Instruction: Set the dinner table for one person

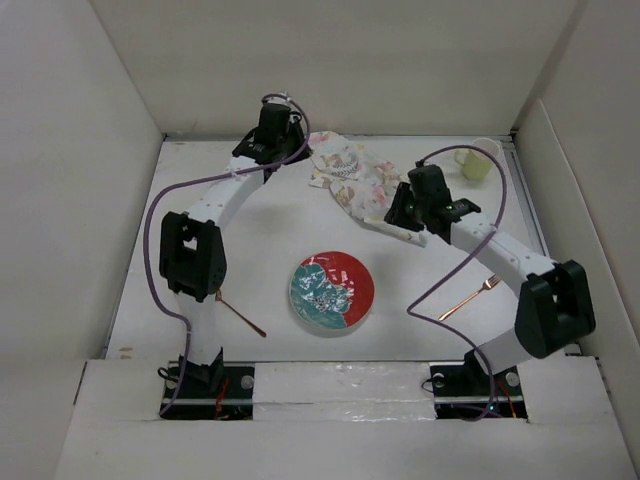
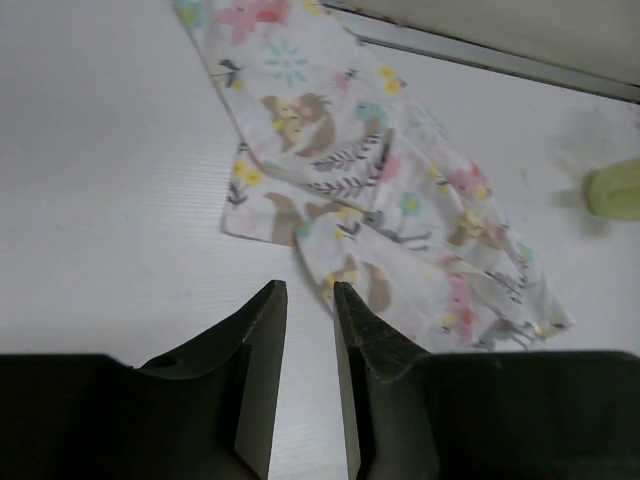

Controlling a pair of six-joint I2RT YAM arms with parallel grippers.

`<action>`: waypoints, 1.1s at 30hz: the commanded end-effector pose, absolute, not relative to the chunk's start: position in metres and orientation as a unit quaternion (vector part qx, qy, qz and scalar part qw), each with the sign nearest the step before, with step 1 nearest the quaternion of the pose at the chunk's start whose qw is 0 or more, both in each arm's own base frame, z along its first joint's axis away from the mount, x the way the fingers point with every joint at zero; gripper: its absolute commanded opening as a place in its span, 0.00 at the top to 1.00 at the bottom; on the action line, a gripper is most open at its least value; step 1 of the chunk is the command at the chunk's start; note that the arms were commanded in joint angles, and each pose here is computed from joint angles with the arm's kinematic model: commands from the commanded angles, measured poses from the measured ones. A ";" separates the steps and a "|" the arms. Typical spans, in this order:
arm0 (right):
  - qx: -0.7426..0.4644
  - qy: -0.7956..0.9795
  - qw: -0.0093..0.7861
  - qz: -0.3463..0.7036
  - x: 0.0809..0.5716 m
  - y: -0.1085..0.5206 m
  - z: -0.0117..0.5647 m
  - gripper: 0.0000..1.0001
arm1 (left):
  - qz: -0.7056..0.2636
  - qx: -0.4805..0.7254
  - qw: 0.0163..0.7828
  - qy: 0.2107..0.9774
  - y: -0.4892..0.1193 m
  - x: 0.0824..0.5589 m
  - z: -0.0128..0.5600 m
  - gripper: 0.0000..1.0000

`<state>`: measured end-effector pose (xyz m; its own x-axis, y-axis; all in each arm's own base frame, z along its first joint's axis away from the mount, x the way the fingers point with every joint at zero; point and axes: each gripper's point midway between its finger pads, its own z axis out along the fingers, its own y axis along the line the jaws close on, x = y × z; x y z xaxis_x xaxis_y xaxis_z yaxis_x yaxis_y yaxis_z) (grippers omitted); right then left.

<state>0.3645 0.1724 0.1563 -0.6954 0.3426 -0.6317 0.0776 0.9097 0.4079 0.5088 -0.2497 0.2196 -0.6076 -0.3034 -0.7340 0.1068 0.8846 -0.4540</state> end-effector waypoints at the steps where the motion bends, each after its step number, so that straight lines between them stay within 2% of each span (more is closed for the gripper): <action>1: 0.103 0.912 0.360 0.169 0.387 0.175 0.146 0.55 | -0.197 -0.064 0.401 0.893 -0.231 0.515 0.164 0.77; 4: 0.089 0.926 0.329 0.162 0.404 0.186 0.126 0.43 | -0.186 -0.066 0.367 0.909 -0.230 0.523 0.130 0.65; 7: 0.070 0.936 0.316 0.142 0.416 0.199 0.114 0.39 | -0.195 -0.065 0.353 0.913 -0.238 0.530 0.114 0.51; 9: 0.062 0.938 0.312 0.138 0.423 0.208 0.113 0.37 | -0.201 -0.066 0.349 0.913 -0.243 0.538 0.107 0.47; 20: 0.036 0.957 0.268 0.102 0.435 0.240 0.071 0.37 | -0.182 -0.086 0.334 0.921 -0.249 0.567 0.072 0.48; 25: 0.043 0.960 0.267 0.079 0.443 0.241 0.062 0.49 | -0.181 -0.087 0.311 0.929 -0.252 0.566 0.051 0.61; 28: 0.053 0.955 0.282 0.071 0.451 0.238 0.067 0.50 | -0.168 -0.091 0.307 0.932 -0.248 0.565 0.044 0.61; 33: 0.058 0.956 0.285 0.043 0.454 0.229 0.062 0.44 | -0.121 -0.106 0.315 0.935 -0.230 0.566 0.034 0.56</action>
<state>0.4431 0.2311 0.0517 -0.8577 0.1348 -0.4962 0.0689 0.9864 0.1489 0.5691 -0.2447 0.0412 -0.7777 -0.2776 -0.5640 -0.0739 0.9314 -0.3564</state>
